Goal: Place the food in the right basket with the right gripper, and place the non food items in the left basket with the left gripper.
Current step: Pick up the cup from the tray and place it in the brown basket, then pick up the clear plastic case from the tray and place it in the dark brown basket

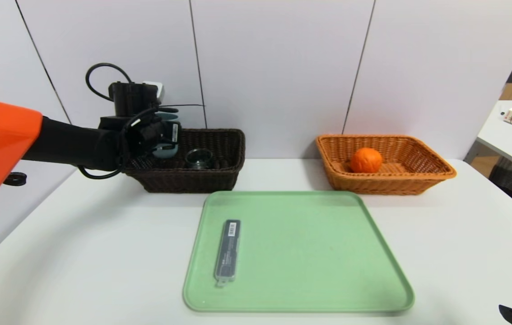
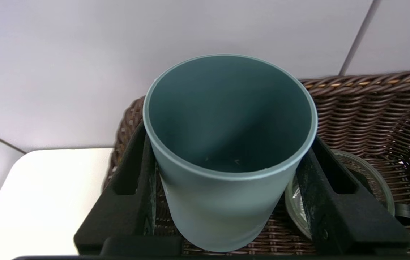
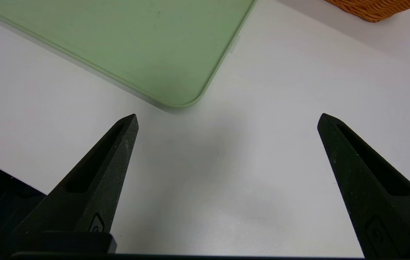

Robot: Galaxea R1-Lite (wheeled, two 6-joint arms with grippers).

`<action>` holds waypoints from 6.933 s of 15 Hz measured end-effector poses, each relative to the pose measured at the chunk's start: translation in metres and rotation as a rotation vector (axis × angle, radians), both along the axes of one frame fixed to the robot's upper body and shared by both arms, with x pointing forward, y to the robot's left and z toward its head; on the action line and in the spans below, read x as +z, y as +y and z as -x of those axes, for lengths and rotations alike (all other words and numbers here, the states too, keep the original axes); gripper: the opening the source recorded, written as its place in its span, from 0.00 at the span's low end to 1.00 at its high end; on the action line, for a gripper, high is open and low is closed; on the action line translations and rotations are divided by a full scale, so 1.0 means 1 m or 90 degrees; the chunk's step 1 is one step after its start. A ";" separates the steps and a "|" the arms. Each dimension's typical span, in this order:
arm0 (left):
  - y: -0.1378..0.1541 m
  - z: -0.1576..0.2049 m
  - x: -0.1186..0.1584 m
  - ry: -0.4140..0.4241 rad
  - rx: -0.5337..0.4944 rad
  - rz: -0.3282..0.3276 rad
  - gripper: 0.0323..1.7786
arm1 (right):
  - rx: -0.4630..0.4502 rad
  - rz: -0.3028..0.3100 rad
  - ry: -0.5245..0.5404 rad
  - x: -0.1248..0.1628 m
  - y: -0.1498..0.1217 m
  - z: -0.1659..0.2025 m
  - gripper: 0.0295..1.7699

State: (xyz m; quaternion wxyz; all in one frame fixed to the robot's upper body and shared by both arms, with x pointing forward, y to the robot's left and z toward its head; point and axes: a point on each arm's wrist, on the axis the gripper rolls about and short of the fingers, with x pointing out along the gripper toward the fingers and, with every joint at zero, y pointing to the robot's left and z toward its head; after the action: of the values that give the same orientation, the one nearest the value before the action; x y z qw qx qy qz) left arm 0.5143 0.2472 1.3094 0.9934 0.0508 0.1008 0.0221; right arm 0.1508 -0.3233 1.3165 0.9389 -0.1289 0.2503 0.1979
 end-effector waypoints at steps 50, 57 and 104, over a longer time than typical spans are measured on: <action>-0.101 0.252 0.047 0.458 -0.221 0.087 0.95 | 0.006 0.001 -0.011 0.004 0.000 -0.001 0.97; -0.133 0.220 0.018 0.515 -0.192 0.080 0.95 | 0.008 -0.001 -0.019 0.008 0.000 0.000 0.97; -0.157 0.145 -0.064 0.613 -0.090 0.077 0.30 | 0.008 -0.001 -0.022 0.008 0.000 0.000 0.97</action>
State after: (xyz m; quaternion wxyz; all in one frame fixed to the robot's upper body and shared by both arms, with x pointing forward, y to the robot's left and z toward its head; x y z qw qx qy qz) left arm 0.3689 0.0899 1.2458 0.8340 0.0044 0.5463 -0.0773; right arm 0.1505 -0.3230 1.3246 0.9419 -0.1328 0.2333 0.2018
